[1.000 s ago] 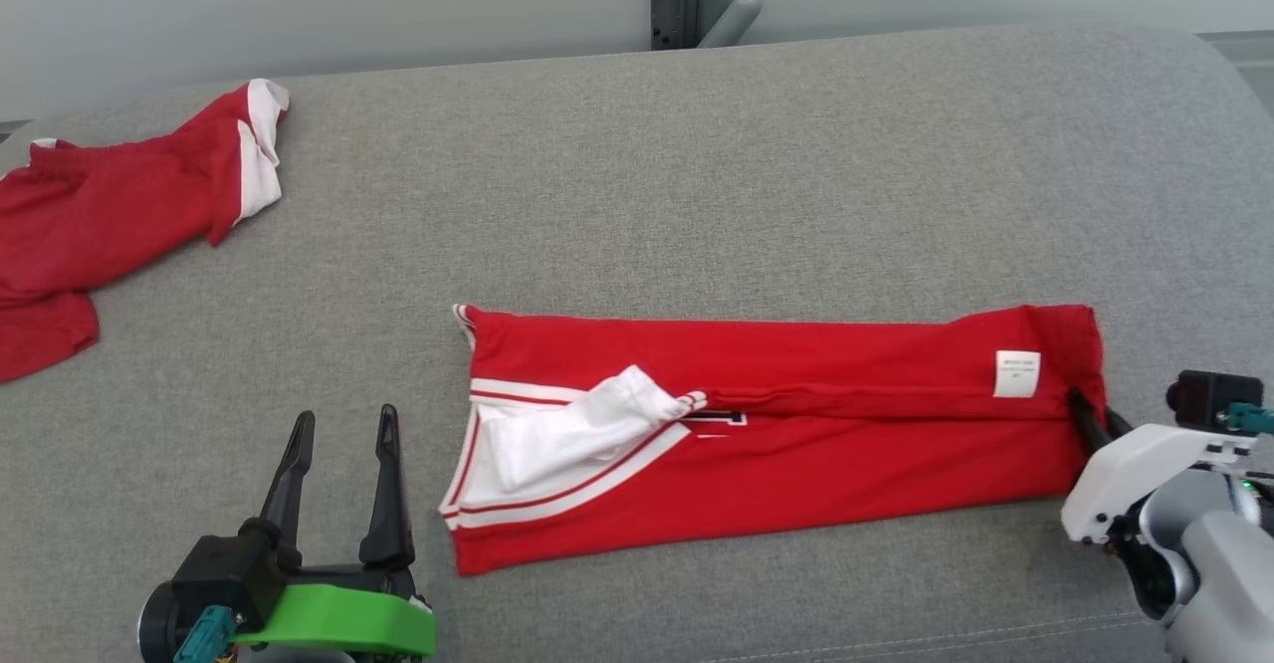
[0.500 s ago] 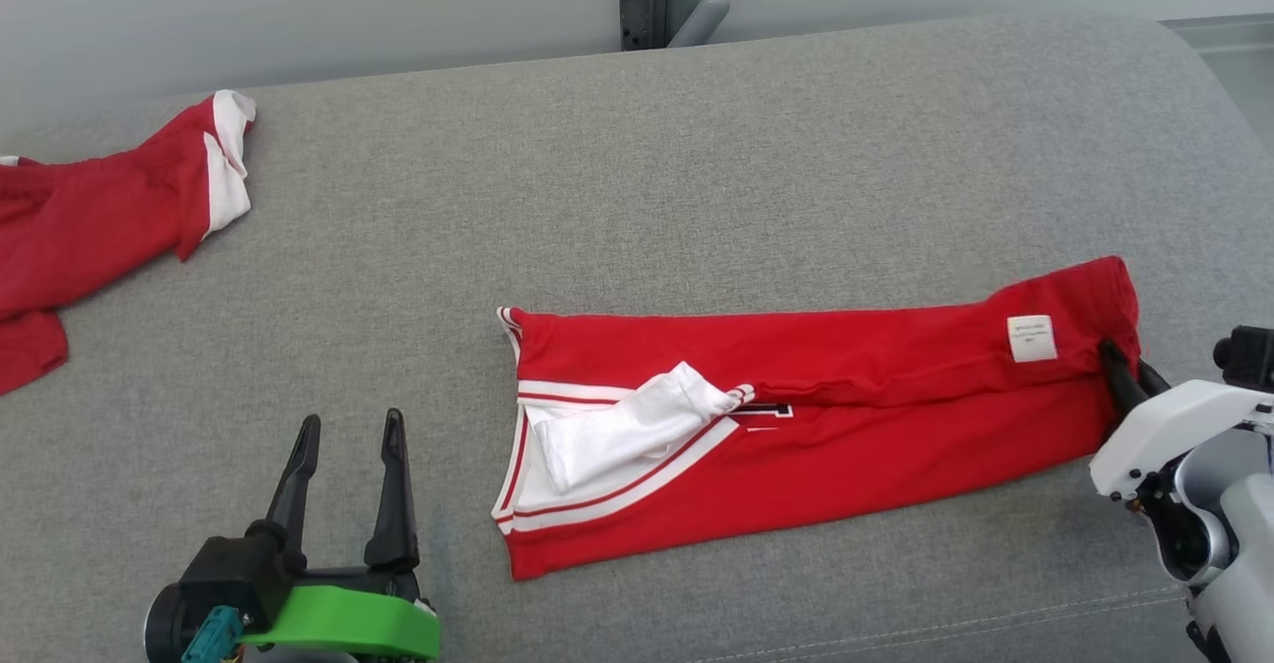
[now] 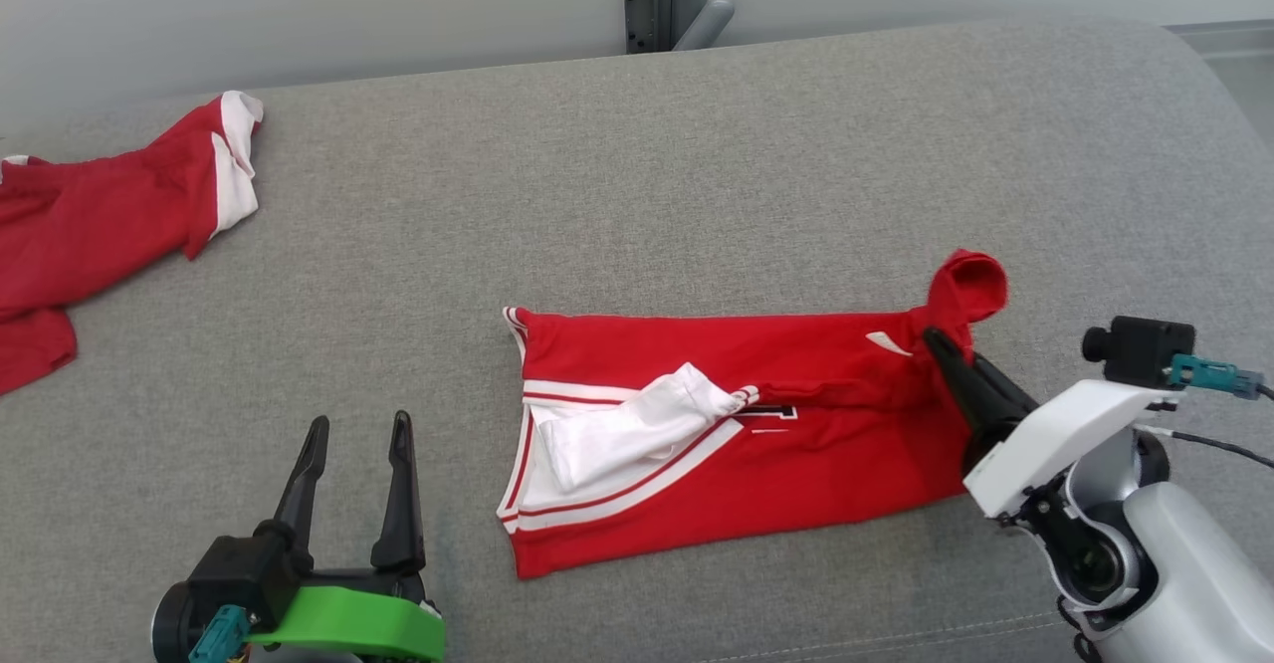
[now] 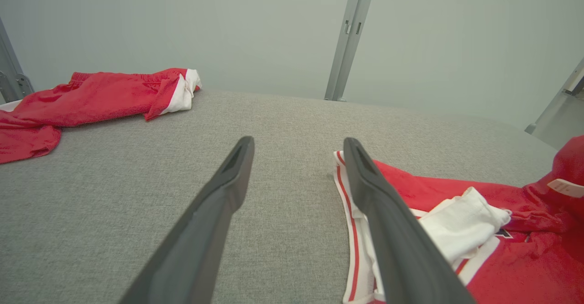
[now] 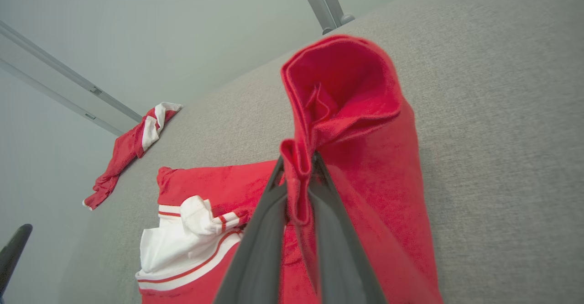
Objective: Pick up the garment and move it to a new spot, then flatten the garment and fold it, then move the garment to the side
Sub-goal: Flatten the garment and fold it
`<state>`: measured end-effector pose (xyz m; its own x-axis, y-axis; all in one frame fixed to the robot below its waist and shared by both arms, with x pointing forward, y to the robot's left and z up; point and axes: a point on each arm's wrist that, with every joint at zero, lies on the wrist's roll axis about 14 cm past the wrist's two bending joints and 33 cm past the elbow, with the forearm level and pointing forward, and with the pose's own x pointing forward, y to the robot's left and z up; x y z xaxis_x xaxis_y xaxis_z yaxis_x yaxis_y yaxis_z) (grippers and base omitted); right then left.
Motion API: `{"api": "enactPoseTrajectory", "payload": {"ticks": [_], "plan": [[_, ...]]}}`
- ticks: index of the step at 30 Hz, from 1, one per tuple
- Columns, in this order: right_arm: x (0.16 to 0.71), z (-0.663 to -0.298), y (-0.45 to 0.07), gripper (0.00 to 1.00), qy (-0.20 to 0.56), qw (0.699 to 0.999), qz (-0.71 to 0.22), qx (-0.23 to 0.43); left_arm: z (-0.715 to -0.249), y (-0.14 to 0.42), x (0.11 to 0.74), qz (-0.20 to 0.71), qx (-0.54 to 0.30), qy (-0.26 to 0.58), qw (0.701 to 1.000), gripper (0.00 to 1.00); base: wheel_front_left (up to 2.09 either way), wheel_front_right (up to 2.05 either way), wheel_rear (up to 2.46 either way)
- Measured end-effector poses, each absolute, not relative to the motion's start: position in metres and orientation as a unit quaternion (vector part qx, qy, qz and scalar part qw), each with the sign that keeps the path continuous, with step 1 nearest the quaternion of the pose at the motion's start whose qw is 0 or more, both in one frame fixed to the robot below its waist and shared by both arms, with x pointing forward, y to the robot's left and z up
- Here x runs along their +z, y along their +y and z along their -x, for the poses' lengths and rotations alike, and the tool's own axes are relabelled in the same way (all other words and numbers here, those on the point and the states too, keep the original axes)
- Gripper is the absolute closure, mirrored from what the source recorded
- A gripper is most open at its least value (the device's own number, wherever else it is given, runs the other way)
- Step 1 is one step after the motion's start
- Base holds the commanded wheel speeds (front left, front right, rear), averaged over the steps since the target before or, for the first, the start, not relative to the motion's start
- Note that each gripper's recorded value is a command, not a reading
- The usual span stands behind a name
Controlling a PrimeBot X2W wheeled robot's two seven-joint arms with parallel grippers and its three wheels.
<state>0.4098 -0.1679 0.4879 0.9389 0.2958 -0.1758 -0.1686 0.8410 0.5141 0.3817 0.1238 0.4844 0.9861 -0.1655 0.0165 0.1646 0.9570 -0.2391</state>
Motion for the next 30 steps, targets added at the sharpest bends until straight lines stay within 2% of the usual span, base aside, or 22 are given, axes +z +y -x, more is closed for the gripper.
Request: {"api": "enactPoseTrajectory", "payload": {"ticks": [9, 16, 23, 30], "plan": [[0.505, -0.396, -0.066, 1.0, 0.145, 0.913, -0.287, 0.252, -0.378, 0.134, 0.486, 0.119, -0.071, -0.001, 0.99, 0.0, 0.0, 0.0, 0.0], [0.505, -0.386, 0.001, 1.0, 0.173, 0.882, -0.291, 0.327, -0.374, 0.146, 0.488, 0.116, -0.054, -0.006, 0.992, 0.0, 0.0, 0.0, 0.0], [0.502, -0.388, 0.046, 1.0, 0.184, 0.866, -0.292, 0.362, -0.368, 0.155, 0.489, 0.117, -0.038, -0.009, 0.992, 0.0, 0.0, 0.0, 0.0], [0.483, -0.398, 0.057, 1.0, 0.201, 0.87, -0.275, 0.356, -0.366, 0.161, 0.49, 0.117, -0.027, -0.01, 0.993, 0.0, 0.0, 0.0, 0.0]]}}
